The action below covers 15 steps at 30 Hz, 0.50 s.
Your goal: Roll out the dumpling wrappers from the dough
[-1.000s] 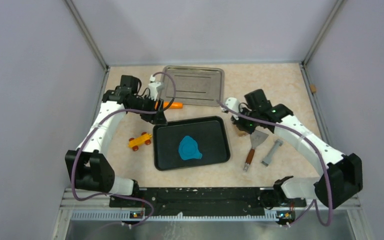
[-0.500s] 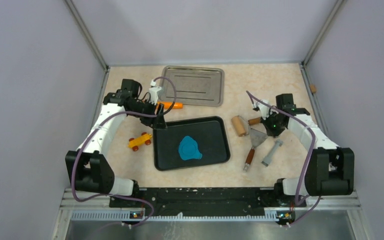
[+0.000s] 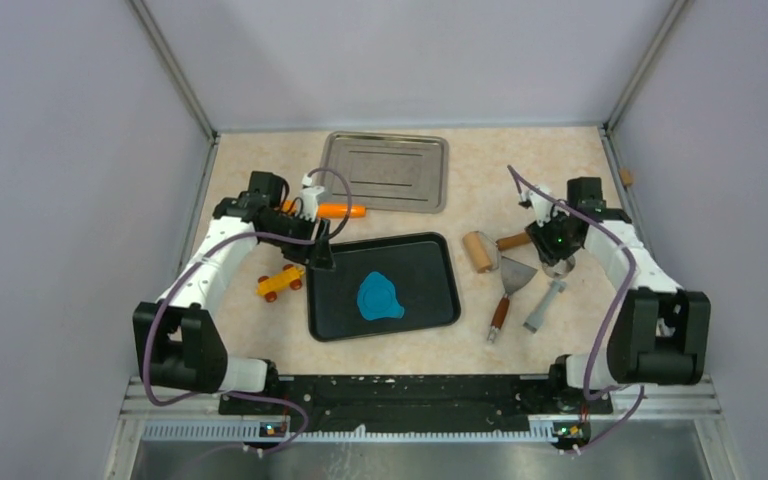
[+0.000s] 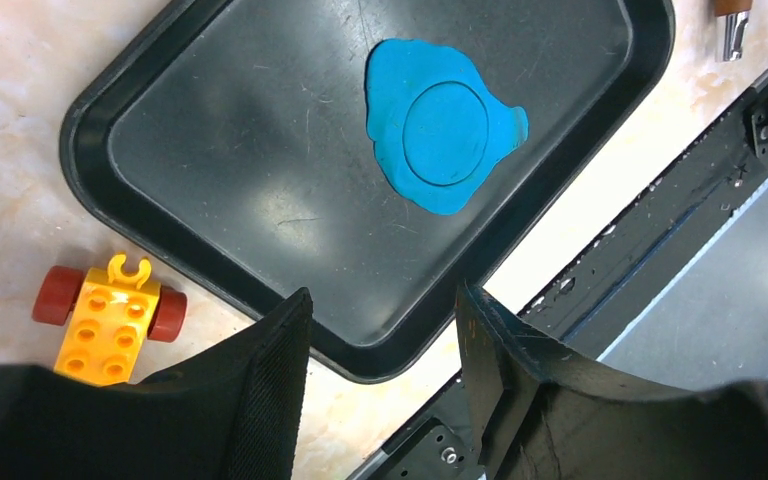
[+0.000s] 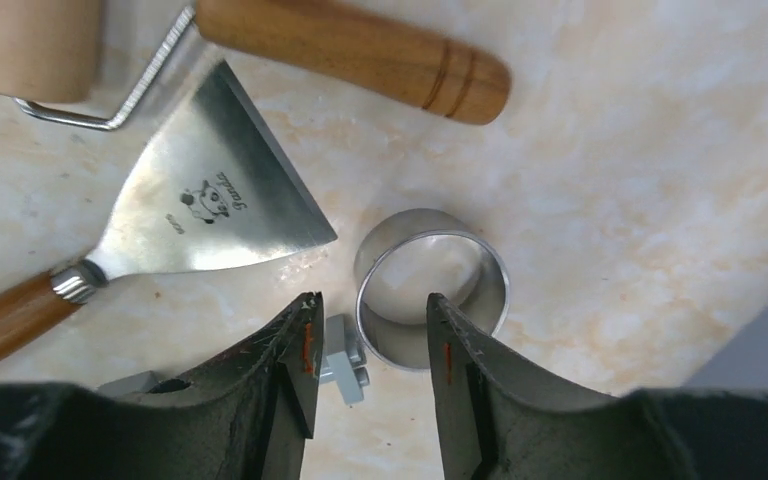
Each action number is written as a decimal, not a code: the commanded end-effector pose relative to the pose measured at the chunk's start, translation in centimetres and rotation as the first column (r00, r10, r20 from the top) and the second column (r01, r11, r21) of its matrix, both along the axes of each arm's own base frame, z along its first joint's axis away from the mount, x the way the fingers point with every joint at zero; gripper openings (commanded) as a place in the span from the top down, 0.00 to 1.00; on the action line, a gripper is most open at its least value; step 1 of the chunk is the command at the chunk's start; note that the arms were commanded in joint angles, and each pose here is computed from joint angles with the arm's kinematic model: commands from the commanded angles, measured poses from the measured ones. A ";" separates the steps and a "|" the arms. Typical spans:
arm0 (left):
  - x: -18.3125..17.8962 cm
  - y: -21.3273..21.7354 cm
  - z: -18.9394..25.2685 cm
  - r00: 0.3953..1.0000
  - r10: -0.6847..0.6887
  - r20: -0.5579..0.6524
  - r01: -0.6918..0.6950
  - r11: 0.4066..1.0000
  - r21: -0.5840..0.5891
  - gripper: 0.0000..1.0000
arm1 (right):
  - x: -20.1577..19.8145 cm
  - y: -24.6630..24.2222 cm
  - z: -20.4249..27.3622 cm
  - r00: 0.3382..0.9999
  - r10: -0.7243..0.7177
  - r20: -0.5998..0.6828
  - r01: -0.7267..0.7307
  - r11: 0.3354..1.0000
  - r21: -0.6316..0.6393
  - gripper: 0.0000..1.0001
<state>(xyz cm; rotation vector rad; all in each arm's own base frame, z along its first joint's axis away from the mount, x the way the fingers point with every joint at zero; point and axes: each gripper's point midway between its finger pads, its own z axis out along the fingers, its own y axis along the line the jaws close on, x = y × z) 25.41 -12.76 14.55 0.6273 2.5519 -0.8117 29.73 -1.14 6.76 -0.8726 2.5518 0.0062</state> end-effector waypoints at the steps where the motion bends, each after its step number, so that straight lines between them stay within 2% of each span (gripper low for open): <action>1: -0.2 -0.4 -0.9 0.999 -0.004 0.038 0.003 0.999 0.035 0.42 | 1.3 2.4 8.9 0.960 0.066 0.271 -0.096 0.990 0.101 0.54; 7: -1.3 -3.2 -4.5 0.989 -0.138 -0.057 0.145 0.982 0.125 0.41 | -0.4 7.2 11.7 0.956 0.074 0.283 -0.153 0.951 0.268 0.51; 12: 0.1 -5.4 -6.1 0.988 -0.146 -0.047 0.151 0.976 0.156 0.42 | -2.4 12.5 12.3 0.952 0.151 0.265 -0.253 0.878 0.406 0.51; 15: 1.8 -5.9 -6.9 0.992 -0.113 -0.055 0.121 0.975 0.184 0.42 | -2.7 13.6 11.4 0.963 0.159 0.217 -0.241 0.868 0.435 0.51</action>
